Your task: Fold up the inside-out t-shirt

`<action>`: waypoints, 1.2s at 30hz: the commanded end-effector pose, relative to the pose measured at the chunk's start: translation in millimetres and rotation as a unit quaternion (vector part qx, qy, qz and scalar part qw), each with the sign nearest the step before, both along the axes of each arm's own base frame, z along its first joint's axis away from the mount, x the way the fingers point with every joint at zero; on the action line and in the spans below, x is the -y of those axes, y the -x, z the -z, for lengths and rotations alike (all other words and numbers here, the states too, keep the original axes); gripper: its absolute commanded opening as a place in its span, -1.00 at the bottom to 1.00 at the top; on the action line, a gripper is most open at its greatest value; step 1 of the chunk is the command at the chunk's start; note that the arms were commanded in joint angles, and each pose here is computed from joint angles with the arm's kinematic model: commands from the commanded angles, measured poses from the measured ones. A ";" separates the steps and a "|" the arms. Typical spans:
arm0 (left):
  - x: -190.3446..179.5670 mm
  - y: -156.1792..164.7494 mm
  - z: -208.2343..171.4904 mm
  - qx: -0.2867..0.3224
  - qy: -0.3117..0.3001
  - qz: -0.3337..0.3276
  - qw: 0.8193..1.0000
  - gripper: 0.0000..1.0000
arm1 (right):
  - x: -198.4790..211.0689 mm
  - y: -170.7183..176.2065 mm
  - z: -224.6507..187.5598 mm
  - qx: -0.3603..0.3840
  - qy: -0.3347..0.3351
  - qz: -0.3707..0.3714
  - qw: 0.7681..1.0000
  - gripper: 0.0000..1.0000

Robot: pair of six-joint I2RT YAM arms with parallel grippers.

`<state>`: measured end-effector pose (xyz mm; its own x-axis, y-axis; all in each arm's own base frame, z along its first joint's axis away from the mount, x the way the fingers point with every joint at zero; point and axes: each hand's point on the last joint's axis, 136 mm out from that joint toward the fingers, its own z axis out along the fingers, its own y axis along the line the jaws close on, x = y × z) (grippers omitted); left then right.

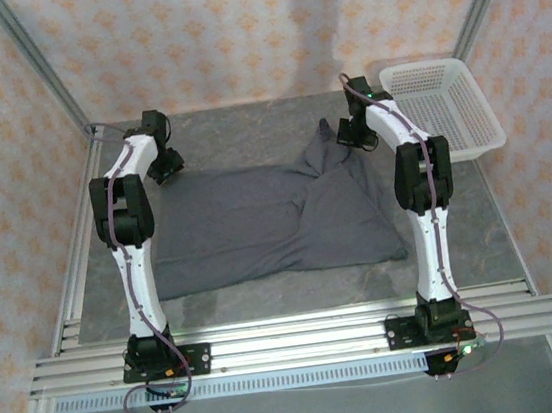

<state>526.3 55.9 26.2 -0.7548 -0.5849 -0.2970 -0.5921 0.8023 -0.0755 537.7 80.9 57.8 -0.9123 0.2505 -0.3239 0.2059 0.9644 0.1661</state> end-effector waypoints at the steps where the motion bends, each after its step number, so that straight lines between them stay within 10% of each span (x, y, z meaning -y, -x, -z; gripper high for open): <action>1: -5.2 7.0 9.9 -0.020 0.002 -0.006 1.000 -0.32 | 6.6 -6.3 -18.8 0.018 0.006 0.011 1.000 -1.00; 6: -14.1 6.1 9.1 -0.033 -0.011 -0.013 0.999 -0.98 | 10.4 -7.0 -21.6 0.020 0.008 0.022 1.000 -1.00; 36: -33.7 81.9 -64.6 -0.003 -0.025 -0.059 0.998 -1.00 | 38.7 33.6 -51.3 0.046 -0.022 0.110 0.993 -1.00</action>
<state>462.6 78.3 64.4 -0.7237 -0.6347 -0.2709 -0.6491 0.7594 -0.0452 518.9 51.3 88.2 -0.8350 0.4226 -0.3524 0.3621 0.9042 0.2265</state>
